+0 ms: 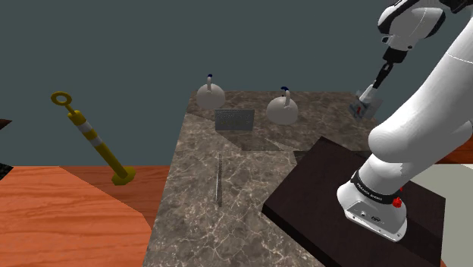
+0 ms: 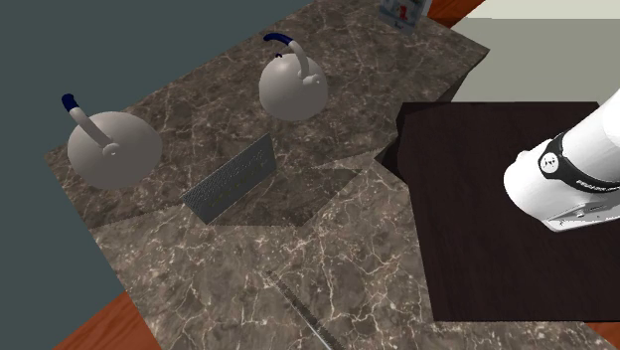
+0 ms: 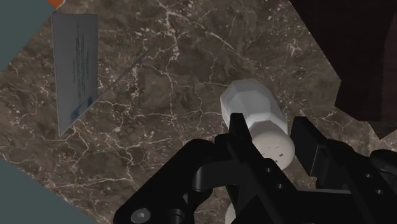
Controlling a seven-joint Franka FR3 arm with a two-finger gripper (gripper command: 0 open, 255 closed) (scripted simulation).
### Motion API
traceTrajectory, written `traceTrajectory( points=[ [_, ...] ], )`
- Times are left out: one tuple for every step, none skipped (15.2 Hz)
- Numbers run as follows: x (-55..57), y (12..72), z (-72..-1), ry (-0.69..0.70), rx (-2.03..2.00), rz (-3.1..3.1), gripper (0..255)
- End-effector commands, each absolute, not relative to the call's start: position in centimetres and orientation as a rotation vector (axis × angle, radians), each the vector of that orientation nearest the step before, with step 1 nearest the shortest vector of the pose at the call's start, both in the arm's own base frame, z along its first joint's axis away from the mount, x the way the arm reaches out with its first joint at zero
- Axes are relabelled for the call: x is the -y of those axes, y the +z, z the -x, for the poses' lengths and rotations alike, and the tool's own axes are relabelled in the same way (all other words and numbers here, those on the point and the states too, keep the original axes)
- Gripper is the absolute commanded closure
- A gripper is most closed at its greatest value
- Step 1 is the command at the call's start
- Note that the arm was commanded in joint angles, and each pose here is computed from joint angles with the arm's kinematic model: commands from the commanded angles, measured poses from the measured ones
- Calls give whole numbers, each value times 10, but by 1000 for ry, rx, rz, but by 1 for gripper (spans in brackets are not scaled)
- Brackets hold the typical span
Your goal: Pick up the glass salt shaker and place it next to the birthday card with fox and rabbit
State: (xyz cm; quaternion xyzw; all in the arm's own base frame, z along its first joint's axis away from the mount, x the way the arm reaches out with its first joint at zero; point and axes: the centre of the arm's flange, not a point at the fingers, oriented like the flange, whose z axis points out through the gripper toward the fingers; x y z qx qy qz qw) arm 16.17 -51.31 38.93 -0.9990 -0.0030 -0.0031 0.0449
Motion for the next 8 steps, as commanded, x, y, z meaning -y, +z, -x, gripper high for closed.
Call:
traceTrajectory(
  points=[
    [514,380,-161,-10,10,3052,255],
    [514,375,-161,-10,10,3052,255],
    [514,369,-161,-10,10,3052,255],
    [514,364,-161,-10,10,3052,255],
    [514,359,-161,-10,10,3052,255],
    [514,353,-161,-10,10,3052,255],
    [514,348,-161,-10,10,3052,255],
    [514,343,-161,-10,10,3052,255]
  ],
)
